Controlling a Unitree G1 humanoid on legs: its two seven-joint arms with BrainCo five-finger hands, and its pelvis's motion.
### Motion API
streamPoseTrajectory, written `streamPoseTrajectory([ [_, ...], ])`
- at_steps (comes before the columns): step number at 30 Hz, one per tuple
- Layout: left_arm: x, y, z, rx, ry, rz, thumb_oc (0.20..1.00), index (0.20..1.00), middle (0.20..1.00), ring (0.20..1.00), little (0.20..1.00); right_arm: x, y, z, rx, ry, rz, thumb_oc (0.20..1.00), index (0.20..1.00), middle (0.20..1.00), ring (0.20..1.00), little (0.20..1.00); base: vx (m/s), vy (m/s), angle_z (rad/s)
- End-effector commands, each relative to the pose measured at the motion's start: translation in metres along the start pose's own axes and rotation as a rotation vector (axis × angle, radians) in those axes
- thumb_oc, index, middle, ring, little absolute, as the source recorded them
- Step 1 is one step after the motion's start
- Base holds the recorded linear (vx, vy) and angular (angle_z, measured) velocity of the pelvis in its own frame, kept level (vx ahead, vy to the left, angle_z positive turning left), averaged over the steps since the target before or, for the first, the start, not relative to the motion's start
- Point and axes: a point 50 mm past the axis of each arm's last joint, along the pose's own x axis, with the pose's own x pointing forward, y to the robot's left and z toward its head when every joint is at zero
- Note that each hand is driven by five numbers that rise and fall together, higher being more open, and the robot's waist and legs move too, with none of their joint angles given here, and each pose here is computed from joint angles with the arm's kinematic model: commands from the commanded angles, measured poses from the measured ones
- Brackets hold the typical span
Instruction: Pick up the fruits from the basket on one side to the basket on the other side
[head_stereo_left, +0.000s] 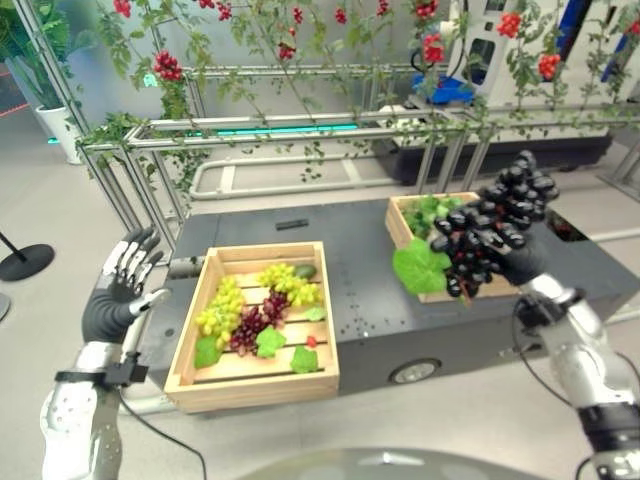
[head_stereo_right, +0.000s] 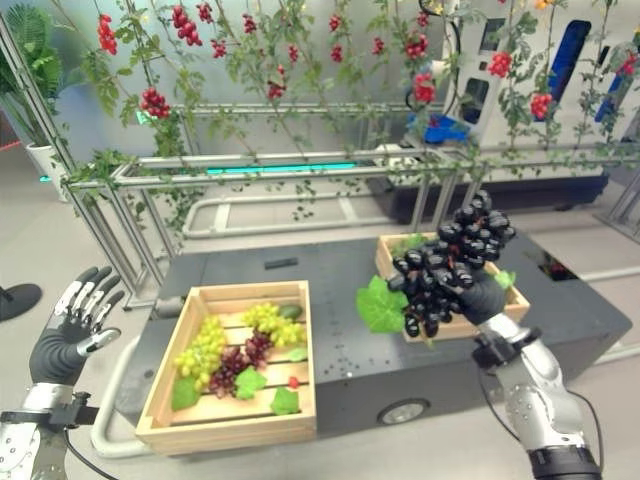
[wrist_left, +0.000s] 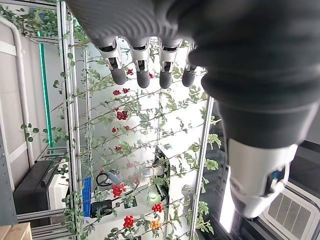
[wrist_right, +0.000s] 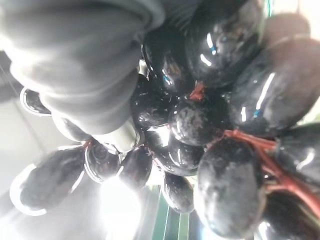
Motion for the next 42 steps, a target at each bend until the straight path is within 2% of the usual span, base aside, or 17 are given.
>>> streamPoseTrajectory([
  [1,0.005,0.006,0.017,0.047,-0.086,0.001,1.0,1.0,1.0,1.0,1.0,0.008,-0.009,0.036,-0.136,-0.149,-0.019,0.2,0.2,0.2,0.2,0.2,-0.05,0.125,-0.13],
  [5,0.01,0.002,0.016,0.057,-0.102,0.007,1.0,1.0,1.0,1.0,1.0,0.001,-0.015,0.039,-0.188,-0.137,-0.072,0.2,0.2,0.2,0.2,0.2,-0.12,0.188,-0.27],
  [12,0.012,0.007,0.025,0.102,-0.131,0.051,1.0,1.0,1.0,1.0,1.0,0.022,-0.012,0.029,-0.134,-0.147,-0.09,0.2,0.2,0.2,0.2,0.2,-0.09,0.102,-0.78],
  [18,0.021,0.002,0.026,0.093,-0.169,0.081,1.0,1.0,1.0,1.0,1.0,0.004,-0.014,0.025,-0.123,-0.151,-0.135,0.2,0.2,0.2,0.2,0.2,0.08,-0.167,-0.78],
  [25,0.032,-0.011,0.019,0.078,-0.176,0.104,1.0,1.0,1.0,1.0,1.0,0.019,-0.006,0.027,-0.144,-0.186,-0.119,0.2,0.2,0.2,0.2,0.2,0.07,-0.185,-0.99],
  [31,0.032,-0.01,0.024,0.132,-0.205,0.148,1.0,1.0,1.0,1.0,1.0,0.05,0.002,0.026,-0.146,-0.177,-0.047,0.2,0.2,0.2,0.2,0.2,-0.07,0.191,-1.46],
  [37,0.048,-0.023,0.032,0.157,-0.25,0.063,1.0,1.0,1.0,1.0,1.0,0.046,0.0,0.022,-0.143,-0.174,-0.075,0.2,0.2,0.2,0.2,0.2,-0.1,0.328,-0.77],
  [42,0.047,-0.026,0.035,0.191,-0.26,0.044,1.0,1.0,1.0,1.0,1.0,0.045,0.01,0.015,-0.1,-0.178,-0.037,0.2,0.2,0.2,0.2,0.2,-0.02,0.25,-0.25],
])
